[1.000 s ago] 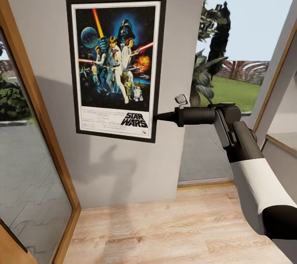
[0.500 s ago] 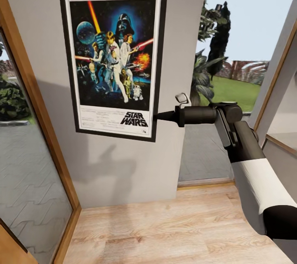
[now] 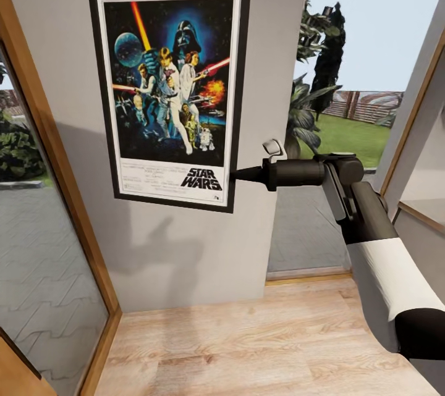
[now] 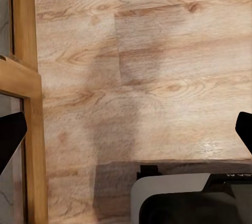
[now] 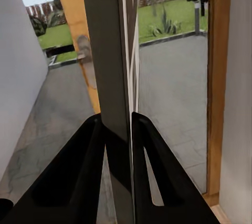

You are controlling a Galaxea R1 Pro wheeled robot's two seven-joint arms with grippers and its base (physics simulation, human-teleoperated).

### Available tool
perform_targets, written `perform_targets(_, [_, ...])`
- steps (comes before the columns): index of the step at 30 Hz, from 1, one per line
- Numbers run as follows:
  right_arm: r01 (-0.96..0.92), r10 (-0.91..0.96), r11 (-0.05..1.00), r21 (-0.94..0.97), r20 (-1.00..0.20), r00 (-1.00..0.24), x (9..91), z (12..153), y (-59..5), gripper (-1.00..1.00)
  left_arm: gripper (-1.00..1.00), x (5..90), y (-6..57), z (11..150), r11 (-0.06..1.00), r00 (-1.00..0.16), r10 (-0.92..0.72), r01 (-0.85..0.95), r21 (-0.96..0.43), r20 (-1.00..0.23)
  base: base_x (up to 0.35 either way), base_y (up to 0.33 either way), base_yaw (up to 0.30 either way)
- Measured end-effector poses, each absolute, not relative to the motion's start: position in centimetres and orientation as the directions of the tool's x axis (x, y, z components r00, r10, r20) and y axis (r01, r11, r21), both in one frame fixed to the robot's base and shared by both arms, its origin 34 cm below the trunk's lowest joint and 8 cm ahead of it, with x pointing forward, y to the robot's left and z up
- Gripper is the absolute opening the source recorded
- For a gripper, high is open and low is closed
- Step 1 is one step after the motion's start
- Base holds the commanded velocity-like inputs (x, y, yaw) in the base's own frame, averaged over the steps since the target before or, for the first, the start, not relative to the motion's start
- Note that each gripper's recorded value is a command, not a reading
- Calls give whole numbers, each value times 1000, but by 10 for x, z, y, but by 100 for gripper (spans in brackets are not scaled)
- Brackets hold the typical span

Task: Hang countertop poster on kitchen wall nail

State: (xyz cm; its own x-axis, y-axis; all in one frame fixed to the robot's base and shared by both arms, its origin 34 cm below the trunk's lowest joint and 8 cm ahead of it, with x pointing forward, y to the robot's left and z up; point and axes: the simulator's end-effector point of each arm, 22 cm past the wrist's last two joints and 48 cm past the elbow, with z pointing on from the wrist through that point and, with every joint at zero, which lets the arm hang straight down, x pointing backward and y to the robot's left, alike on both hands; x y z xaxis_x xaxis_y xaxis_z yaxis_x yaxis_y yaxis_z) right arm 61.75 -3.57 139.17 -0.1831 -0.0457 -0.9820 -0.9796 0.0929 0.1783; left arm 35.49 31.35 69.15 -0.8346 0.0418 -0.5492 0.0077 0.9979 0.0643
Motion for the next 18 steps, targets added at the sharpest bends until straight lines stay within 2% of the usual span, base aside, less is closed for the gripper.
perform_targets(5, [-980, -46, 93, 178, -982, -183, 617, 1392, -36, -100, 100, 355, 314, 692, 998, -834, 42, 8, 64, -550, 159, 0, 0])
perform_targets(18, [-980, -46, 96, 177, -982, -182, 617, 1392, -36, -100, 100, 355, 314, 692, 998, -834, 42, 8, 64, -550, 313, 0, 0])
